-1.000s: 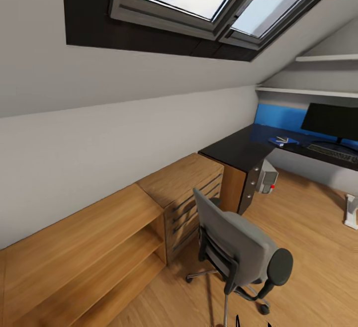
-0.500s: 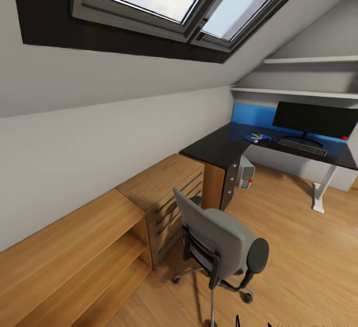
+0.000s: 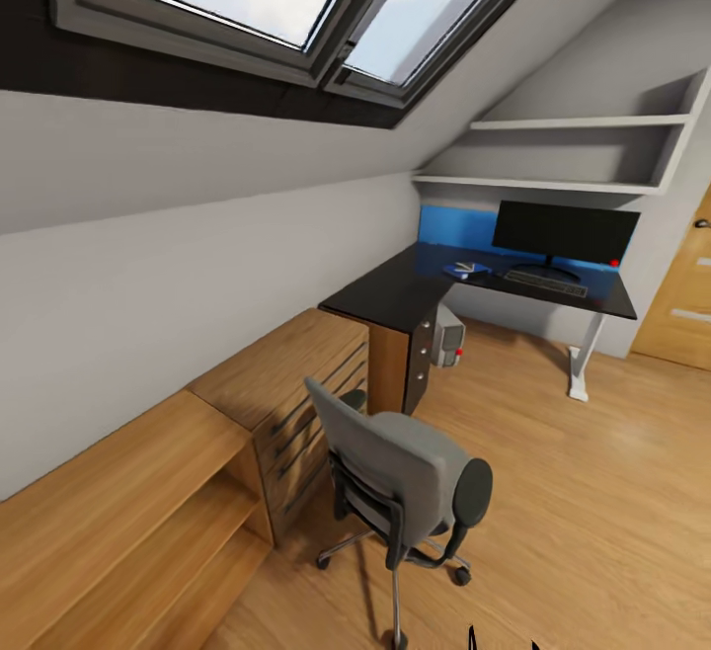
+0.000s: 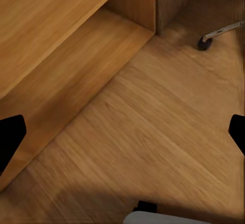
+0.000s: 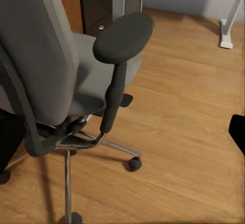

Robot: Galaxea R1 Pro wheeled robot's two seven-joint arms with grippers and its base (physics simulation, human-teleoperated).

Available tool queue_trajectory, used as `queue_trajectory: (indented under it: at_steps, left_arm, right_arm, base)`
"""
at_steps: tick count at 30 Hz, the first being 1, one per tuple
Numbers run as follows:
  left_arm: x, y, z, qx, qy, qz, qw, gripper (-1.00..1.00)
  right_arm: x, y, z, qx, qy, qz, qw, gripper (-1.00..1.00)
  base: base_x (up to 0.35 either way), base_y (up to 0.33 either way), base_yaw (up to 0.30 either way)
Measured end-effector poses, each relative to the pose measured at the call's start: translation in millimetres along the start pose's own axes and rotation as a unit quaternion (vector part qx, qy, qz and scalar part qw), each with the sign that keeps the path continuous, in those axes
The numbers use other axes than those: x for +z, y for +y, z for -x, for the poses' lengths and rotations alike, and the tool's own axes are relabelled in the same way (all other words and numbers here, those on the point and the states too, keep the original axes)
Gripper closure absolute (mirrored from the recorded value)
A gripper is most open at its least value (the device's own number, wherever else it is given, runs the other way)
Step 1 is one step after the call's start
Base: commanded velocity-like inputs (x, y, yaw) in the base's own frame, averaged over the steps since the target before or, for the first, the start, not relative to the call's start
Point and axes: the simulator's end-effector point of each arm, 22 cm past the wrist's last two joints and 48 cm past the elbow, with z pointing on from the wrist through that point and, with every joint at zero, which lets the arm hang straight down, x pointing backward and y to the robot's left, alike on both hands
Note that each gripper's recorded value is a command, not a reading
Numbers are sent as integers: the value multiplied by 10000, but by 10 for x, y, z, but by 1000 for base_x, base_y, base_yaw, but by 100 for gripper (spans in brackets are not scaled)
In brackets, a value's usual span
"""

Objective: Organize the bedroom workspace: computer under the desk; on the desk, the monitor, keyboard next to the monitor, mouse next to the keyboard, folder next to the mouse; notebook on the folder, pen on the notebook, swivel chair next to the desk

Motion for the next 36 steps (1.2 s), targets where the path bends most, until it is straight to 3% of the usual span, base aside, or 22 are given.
queue_trajectory:
  at_steps: [25, 36]
  left_arm:
    - [8, -3, 38, -13, -50, -1, 10000, -100]
    - [11, -3, 54, -20, -73, 0, 10000, -100]
  right_arm:
    - [11, 2, 33, 5, -34, 1, 10000, -100]
    - [16, 3, 50, 10, -54, 1, 10000, -100]
  base:
    - [0, 4, -272]
    - [0, 214, -272]
